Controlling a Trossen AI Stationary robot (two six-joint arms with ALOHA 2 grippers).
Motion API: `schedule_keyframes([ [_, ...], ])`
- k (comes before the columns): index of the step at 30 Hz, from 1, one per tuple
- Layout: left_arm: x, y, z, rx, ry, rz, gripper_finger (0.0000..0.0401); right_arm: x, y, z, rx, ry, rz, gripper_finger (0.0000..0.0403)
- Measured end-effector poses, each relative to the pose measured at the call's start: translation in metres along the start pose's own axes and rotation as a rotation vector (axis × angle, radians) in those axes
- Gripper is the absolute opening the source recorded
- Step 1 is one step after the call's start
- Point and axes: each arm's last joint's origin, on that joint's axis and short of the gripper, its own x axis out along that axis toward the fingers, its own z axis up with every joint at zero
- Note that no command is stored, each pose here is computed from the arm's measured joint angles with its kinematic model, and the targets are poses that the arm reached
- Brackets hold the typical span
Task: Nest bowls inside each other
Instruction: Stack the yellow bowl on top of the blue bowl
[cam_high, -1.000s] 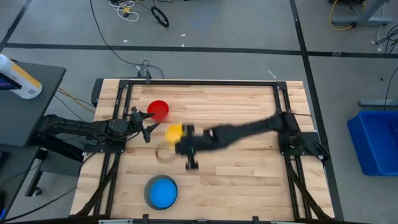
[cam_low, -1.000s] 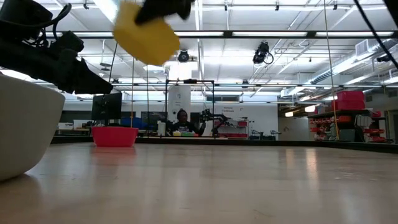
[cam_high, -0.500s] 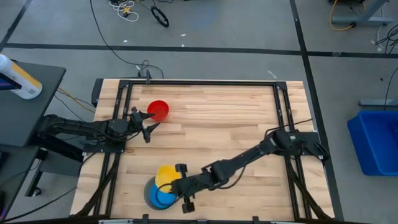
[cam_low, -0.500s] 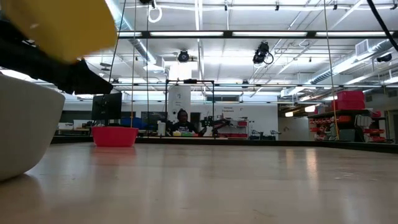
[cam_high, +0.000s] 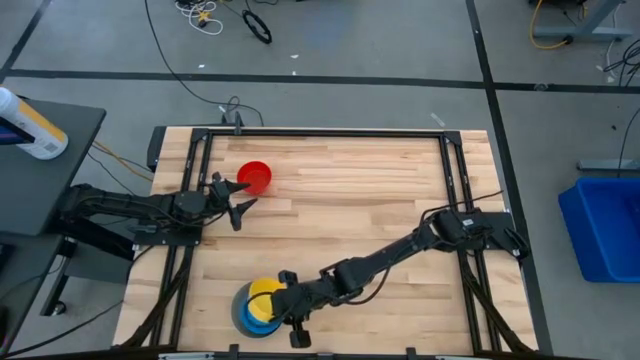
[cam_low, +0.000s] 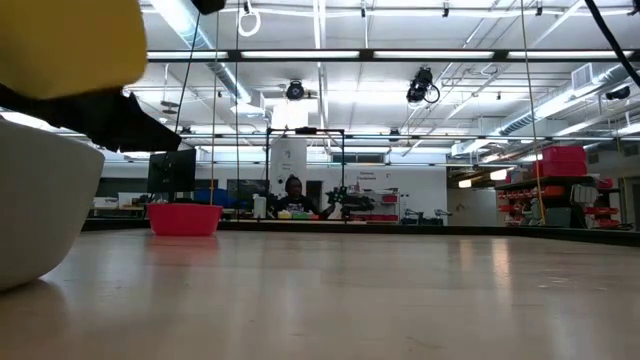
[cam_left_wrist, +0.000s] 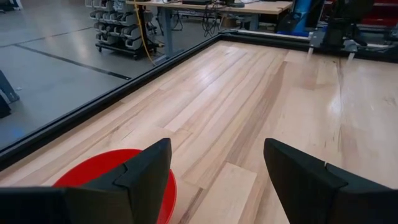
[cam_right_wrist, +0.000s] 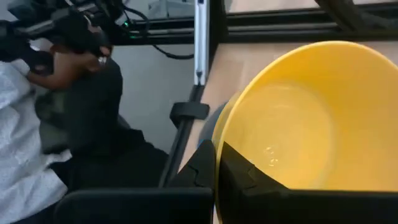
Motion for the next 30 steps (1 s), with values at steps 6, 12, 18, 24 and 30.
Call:
schedule_keyframes([
  [6,0.0,0.0,0.0,-0.004,-0.001,0.0,0.0263,0.007,0.0,-0.01,0.011,0.064,0.011,0.0],
  [12,0.0,0.0,0.0,-0.011,0.0,-0.001,0.0263,0.027,-0.007,-0.025,0.05,0.1,0.073,0.0],
  [18,0.0,0.0,0.0,-0.011,0.0,0.0,0.0263,0.027,-0.013,-0.026,0.082,0.125,0.055,0.0001],
  [24,0.0,0.0,0.0,-0.011,0.0,-0.001,0.0263,0.018,-0.015,-0.01,0.1,0.124,0.121,0.0059],
  [30,0.0,0.0,0.0,-0.011,0.0,-0.003,0.0263,0.016,-0.024,-0.013,0.14,0.187,0.047,0.0148],
])
